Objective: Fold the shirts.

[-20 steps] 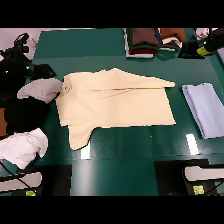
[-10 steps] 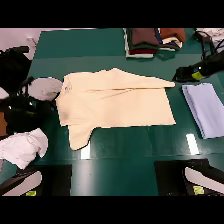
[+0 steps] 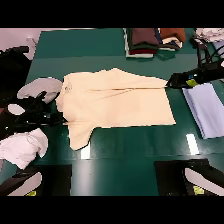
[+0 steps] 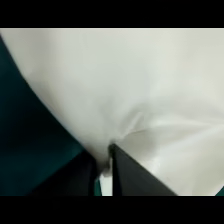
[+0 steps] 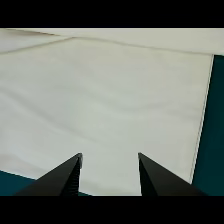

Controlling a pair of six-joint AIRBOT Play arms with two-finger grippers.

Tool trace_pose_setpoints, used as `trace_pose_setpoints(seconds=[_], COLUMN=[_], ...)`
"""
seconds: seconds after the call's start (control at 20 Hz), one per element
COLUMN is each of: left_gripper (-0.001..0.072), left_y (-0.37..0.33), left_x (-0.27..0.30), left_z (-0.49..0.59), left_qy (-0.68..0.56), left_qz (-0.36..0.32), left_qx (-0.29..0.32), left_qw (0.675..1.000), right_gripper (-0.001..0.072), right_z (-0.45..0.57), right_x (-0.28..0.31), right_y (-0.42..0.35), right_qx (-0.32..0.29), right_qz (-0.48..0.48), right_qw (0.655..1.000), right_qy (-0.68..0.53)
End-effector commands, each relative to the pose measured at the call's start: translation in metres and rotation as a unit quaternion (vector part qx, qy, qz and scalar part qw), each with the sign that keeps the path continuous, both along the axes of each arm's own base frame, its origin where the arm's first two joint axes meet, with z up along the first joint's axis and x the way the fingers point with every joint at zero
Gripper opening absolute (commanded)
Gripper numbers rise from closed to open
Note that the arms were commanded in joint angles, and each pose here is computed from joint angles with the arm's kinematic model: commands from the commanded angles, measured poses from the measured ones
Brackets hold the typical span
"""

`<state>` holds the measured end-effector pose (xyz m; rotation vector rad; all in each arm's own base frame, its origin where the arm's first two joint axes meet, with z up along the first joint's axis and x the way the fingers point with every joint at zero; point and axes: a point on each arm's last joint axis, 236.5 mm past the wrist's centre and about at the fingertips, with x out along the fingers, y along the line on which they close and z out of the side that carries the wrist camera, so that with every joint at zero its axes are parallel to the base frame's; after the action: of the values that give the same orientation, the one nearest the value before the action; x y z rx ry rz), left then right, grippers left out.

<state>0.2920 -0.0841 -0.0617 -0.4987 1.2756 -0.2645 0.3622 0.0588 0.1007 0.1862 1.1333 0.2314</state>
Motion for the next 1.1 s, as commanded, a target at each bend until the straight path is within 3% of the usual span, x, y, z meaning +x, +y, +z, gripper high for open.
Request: trace_pose_setpoints(seconds=[0.0, 0.2, 0.25, 0.3, 0.45, 0.55, 0.65, 0.85, 0.9, 0.95, 1.05], left_gripper=[0.0024, 0.0024, 0.0024, 0.0025, 0.0025, 0.0024, 0.0025, 0.0024, 0.0025, 0.0024, 0.0024], left_y=[0.002, 0.004, 0.004, 0.004, 0.003, 0.003, 0.003, 0.003, 0.003, 0.003, 0.004], left_x=[0.017, 0.029, 0.031, 0.032, 0.033, 0.033, 0.033, 0.032, 0.032, 0.032, 0.033], left_z=[0.019, 0.051, 0.055, 0.057, 0.058, 0.058, 0.058, 0.058, 0.058, 0.058, 0.06], left_qy=[-0.038, -0.071, -0.077, -0.08, -0.08, -0.081, -0.08, -0.08, -0.08, -0.08, -0.082], left_qz=[-0.012, -0.031, -0.031, -0.031, -0.031, -0.031, -0.031, -0.031, -0.031, -0.031, -0.032], left_qx=[0.02, 0.031, 0.032, 0.032, 0.03, 0.03, 0.03, 0.03, 0.03, 0.03, 0.031], left_qw=[0.999, 0.996, 0.996, 0.996, 0.996, 0.996, 0.996, 0.996, 0.996, 0.996, 0.996], right_gripper=[0.0412, 0.0413, 0.0467, 0.0598, 0.059, 0.0518, 0.051, 0.0439, 0.0393, 0.027, 0.0103], right_z=[-0.011, -0.074, -0.094, -0.113, -0.15, -0.163, -0.174, -0.187, -0.188, -0.187, -0.18], right_x=[-0.017, -0.075, -0.096, -0.117, -0.146, -0.146, -0.138, -0.109, -0.099, -0.089, -0.07], right_y=[-0.011, -0.07, -0.083, -0.092, -0.098, -0.089, -0.075, -0.041, -0.033, -0.025, -0.012], right_qx=[0.005, -0.006, -0.002, 0.015, 0.09, 0.137, 0.168, 0.174, 0.165, 0.154, 0.136], right_qz=[-0.011, -0.096, -0.113, -0.136, -0.199, -0.212, -0.215, -0.17, -0.152, -0.134, -0.102], right_qw=[0.999, 0.987, 0.98, 0.971, 0.948, 0.939, 0.933, 0.942, 0.949, 0.955, 0.967], right_qy=[0.039, 0.13, 0.162, 0.196, 0.234, 0.234, 0.236, 0.232, 0.223, 0.213, 0.188])
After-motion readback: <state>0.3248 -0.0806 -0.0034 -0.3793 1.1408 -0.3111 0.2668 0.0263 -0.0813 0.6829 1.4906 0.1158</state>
